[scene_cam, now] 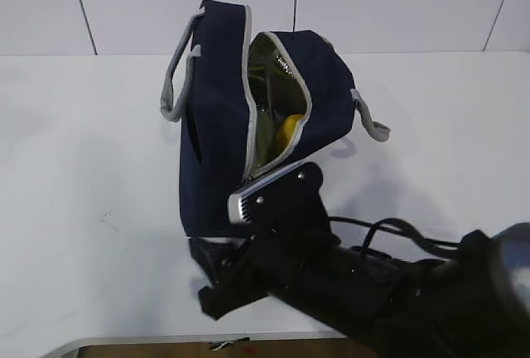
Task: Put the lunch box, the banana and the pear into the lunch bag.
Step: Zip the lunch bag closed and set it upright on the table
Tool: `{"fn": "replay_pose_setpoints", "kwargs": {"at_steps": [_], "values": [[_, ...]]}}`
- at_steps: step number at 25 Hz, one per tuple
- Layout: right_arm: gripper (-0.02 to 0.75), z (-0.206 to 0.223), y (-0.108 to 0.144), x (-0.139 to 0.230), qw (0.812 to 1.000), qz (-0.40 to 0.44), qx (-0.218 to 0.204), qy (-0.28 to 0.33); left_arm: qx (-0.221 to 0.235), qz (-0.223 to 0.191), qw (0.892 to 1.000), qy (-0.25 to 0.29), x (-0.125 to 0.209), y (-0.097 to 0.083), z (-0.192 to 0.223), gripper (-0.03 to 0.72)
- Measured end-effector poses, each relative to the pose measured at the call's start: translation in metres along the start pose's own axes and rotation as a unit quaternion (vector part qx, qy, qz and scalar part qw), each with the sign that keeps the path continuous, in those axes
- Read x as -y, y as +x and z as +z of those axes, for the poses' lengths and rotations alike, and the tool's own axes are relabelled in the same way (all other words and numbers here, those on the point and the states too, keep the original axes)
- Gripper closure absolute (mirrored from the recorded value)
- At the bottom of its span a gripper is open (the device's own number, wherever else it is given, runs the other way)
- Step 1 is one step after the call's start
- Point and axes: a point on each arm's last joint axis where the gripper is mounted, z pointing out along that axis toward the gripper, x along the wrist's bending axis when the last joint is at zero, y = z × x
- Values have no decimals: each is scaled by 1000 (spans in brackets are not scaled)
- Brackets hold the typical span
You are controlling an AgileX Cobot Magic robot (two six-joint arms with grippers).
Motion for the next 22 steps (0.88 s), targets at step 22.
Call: {"fn": "replay_pose_setpoints", "kwargs": {"at_steps": [22], "values": [[204,-7,1,-4,998,10,53,25,0,0,1000,-1,0,0,0,391]]}}
